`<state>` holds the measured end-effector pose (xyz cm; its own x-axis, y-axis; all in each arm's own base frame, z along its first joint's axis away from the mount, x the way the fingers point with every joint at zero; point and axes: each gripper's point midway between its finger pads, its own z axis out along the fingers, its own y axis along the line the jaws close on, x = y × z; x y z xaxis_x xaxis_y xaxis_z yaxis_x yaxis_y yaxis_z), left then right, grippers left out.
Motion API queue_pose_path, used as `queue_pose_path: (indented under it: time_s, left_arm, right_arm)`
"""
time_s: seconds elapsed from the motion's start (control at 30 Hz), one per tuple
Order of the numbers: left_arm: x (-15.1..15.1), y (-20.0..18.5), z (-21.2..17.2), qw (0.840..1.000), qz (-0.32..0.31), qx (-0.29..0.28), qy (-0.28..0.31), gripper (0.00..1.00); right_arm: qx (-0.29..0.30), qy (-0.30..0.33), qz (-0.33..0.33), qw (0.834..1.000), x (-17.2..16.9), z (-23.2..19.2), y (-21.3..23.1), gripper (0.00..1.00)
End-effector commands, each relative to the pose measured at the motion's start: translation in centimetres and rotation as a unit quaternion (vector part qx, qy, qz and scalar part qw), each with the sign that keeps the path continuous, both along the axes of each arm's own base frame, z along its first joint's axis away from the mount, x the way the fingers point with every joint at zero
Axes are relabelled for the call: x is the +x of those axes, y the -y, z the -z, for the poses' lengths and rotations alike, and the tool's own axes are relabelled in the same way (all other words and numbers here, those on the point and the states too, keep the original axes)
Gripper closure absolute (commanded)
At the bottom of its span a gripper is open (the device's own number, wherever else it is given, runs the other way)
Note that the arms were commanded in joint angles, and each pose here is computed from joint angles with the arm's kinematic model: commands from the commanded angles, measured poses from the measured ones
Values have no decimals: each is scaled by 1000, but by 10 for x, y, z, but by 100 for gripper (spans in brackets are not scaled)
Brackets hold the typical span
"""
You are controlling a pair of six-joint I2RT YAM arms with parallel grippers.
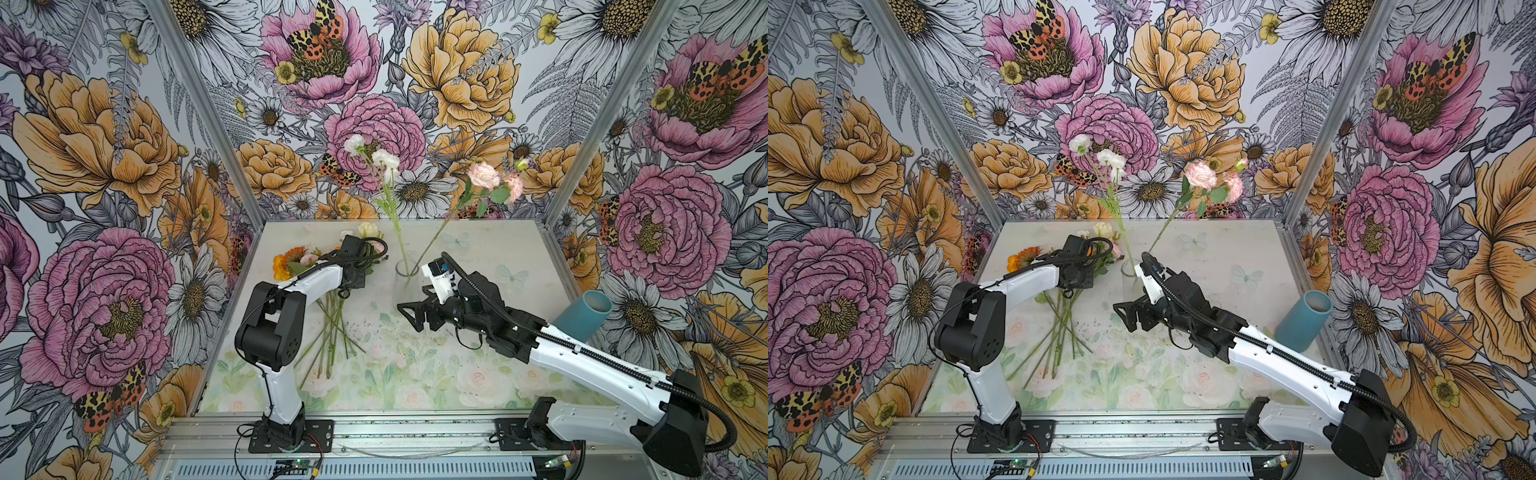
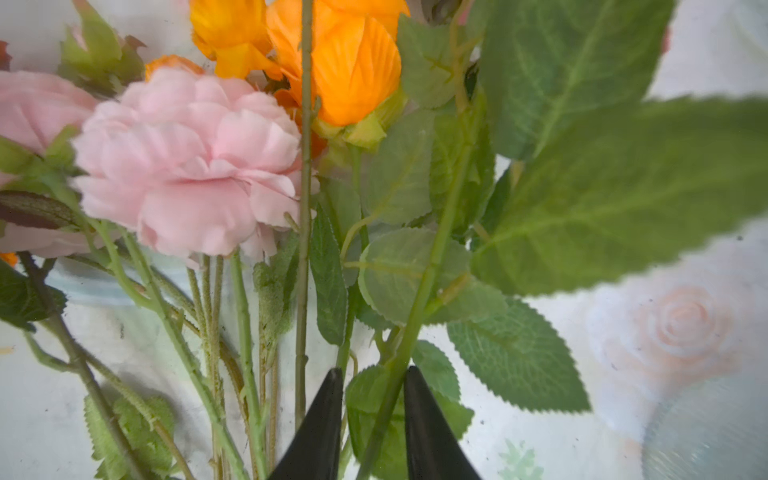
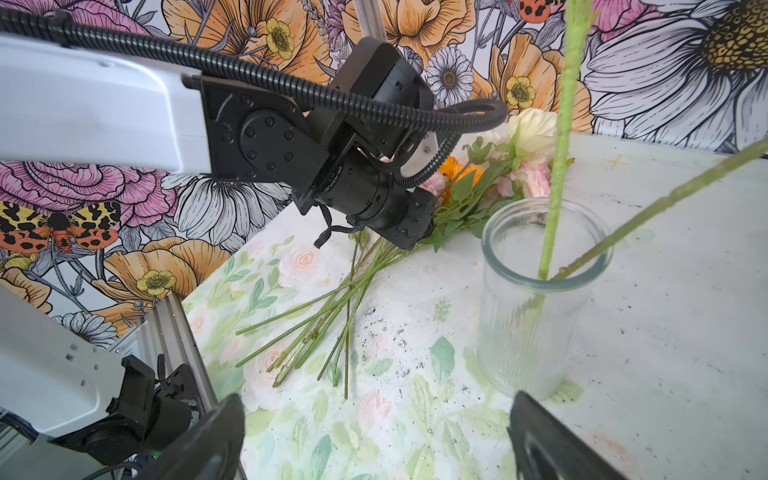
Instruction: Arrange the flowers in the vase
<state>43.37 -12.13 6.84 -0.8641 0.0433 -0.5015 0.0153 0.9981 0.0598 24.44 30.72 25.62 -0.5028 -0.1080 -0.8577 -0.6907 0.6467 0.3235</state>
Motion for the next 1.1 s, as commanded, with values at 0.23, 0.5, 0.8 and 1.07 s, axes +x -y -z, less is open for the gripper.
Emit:
queue_pose_path:
  time_s: [0.23, 0.5, 0.8, 1.07]
  left_arm:
    - [2, -1, -4, 1000, 2, 17, 0, 95]
    - [-9, -8, -50, 999, -7, 11, 40, 100]
    - [-32, -18, -97, 996, -18, -10, 86, 100]
    - [-78, 10, -197, 962, 37, -163, 217, 100]
  right_arm:
    - [9, 5, 10, 1000, 1, -5, 3, 0]
    - [9, 2, 7, 1000, 3, -6, -1, 0]
    - [12, -2, 5, 1000, 5, -6, -6, 1]
    - [34, -14, -27, 999, 13, -10, -34, 1]
